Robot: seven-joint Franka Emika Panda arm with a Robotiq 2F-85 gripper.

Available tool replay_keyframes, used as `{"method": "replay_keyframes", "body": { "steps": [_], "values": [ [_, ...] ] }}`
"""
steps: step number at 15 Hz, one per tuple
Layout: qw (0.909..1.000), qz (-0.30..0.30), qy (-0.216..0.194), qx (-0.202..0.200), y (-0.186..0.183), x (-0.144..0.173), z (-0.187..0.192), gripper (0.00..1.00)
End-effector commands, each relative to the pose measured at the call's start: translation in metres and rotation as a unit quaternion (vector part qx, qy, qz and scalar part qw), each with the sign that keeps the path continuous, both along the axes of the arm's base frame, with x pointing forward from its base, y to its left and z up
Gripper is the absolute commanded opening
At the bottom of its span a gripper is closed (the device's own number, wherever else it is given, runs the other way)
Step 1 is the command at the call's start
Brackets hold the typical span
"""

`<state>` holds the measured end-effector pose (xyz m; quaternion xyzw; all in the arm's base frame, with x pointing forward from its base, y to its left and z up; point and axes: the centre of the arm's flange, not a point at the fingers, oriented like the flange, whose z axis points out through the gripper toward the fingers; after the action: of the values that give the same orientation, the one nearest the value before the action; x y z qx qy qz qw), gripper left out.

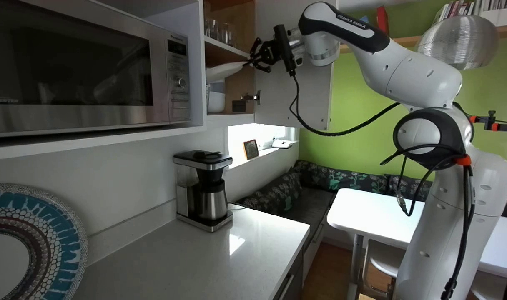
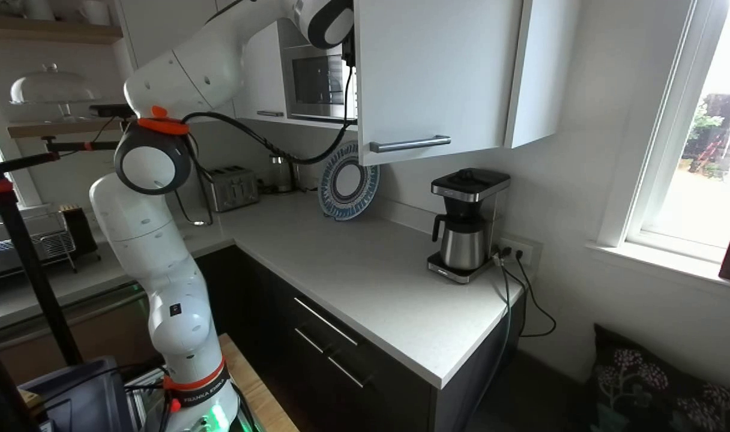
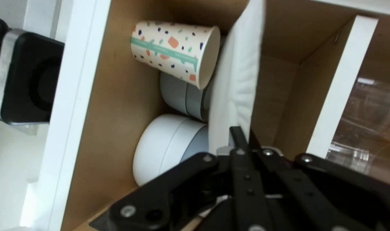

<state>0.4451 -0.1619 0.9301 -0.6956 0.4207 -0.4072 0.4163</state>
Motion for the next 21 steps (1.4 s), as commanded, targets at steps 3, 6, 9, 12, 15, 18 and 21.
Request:
{"method": "replay_keyframes", "body": {
  "steps": [3,6,9,12,15,18,21],
  "values": [
    [0.9963,0.066,0.051,0.020,-0.013,-0.037,-0.017,0.00],
    [0.9948,0.067,0.077,0.009,-0.017,-0.047,-0.023,0.00],
    [0.9924,0.073,0.099,0.000,-0.017,-0.053,-0.027,0.00],
    [0.9868,0.107,0.121,0.008,-0.011,-0.055,-0.035,0.00],
    [0.9795,0.136,0.149,0.006,-0.003,-0.057,-0.045,0.00],
    [0.9719,0.158,0.174,-0.012,-0.001,-0.065,-0.049,0.00],
    [0.9624,0.173,0.207,-0.029,-0.005,-0.076,-0.054,0.00]
  ]
}}
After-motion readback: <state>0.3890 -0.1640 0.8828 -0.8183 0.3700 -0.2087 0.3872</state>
